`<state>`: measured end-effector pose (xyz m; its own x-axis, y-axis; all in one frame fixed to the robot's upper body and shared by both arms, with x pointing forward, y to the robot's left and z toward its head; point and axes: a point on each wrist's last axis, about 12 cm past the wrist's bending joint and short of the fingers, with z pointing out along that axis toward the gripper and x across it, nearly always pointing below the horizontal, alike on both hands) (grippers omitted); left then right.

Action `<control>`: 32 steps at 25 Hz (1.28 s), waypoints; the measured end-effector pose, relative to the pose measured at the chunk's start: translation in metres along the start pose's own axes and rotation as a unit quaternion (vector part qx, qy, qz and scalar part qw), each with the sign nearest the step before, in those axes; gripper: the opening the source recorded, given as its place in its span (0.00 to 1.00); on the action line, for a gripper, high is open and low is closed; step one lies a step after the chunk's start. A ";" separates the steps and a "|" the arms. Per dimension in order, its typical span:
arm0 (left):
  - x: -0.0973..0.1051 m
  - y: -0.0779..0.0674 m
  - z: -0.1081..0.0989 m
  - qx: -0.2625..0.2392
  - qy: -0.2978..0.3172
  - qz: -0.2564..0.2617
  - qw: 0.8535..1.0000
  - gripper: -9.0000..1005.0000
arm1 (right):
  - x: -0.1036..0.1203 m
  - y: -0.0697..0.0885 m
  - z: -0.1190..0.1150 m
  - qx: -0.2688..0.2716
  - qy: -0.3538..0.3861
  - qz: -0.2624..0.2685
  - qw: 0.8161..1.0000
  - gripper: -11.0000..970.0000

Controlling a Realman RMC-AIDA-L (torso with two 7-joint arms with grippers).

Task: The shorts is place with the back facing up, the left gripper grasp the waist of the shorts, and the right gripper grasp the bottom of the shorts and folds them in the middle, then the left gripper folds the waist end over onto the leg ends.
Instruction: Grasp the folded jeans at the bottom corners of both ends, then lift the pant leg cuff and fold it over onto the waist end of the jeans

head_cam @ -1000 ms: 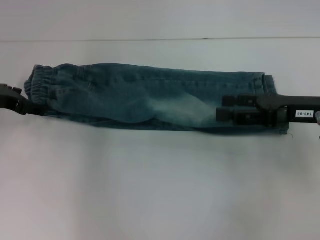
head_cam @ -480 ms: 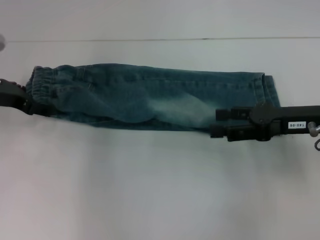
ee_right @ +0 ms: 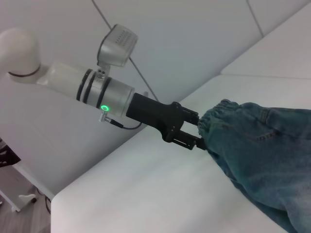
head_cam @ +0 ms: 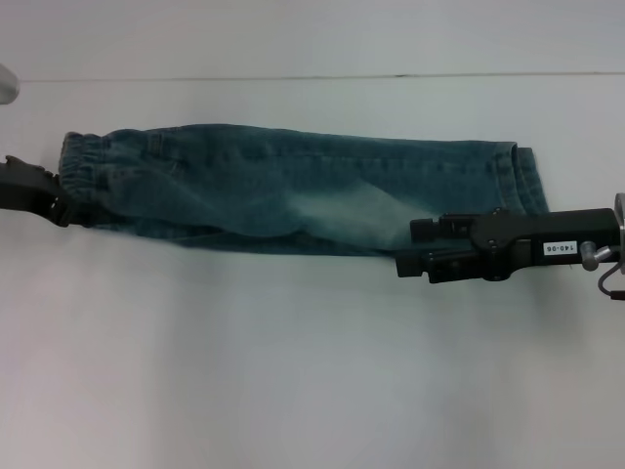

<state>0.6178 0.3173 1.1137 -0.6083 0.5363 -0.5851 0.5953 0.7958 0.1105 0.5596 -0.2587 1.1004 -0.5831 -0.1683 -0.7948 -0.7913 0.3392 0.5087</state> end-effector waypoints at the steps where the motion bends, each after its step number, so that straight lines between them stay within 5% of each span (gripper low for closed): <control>1: 0.000 0.000 0.000 0.000 -0.001 -0.001 1.000 0.83 | 0.000 0.000 0.000 0.001 0.000 0.000 1.000 0.93; 5: 0.001 0.000 0.000 0.000 -0.003 -0.003 1.000 0.67 | 0.000 -0.002 0.001 0.008 0.000 0.001 1.000 0.93; 8: 0.001 -0.001 0.000 0.001 -0.003 -0.001 1.000 0.43 | 0.001 -0.003 0.001 0.012 0.000 0.003 1.000 0.93; 14: 0.001 -0.002 0.001 0.003 -0.002 0.006 1.000 0.23 | 0.002 -0.004 0.002 0.017 0.005 0.003 1.000 0.93; 23: 0.002 -0.006 -0.001 0.018 0.001 0.015 1.000 0.11 | 0.003 -0.004 0.005 0.019 0.004 0.003 1.000 0.93; 32: -0.028 -0.019 -0.038 0.054 -0.016 0.039 0.998 0.10 | 0.005 -0.007 0.013 0.038 -0.008 0.005 0.999 0.93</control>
<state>0.6033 0.2985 1.1588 -0.5423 0.5850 -0.6030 0.6944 0.7162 0.0703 0.5641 -0.2498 1.0885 -0.5877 -0.1506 -0.7949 -0.7685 0.4110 0.4903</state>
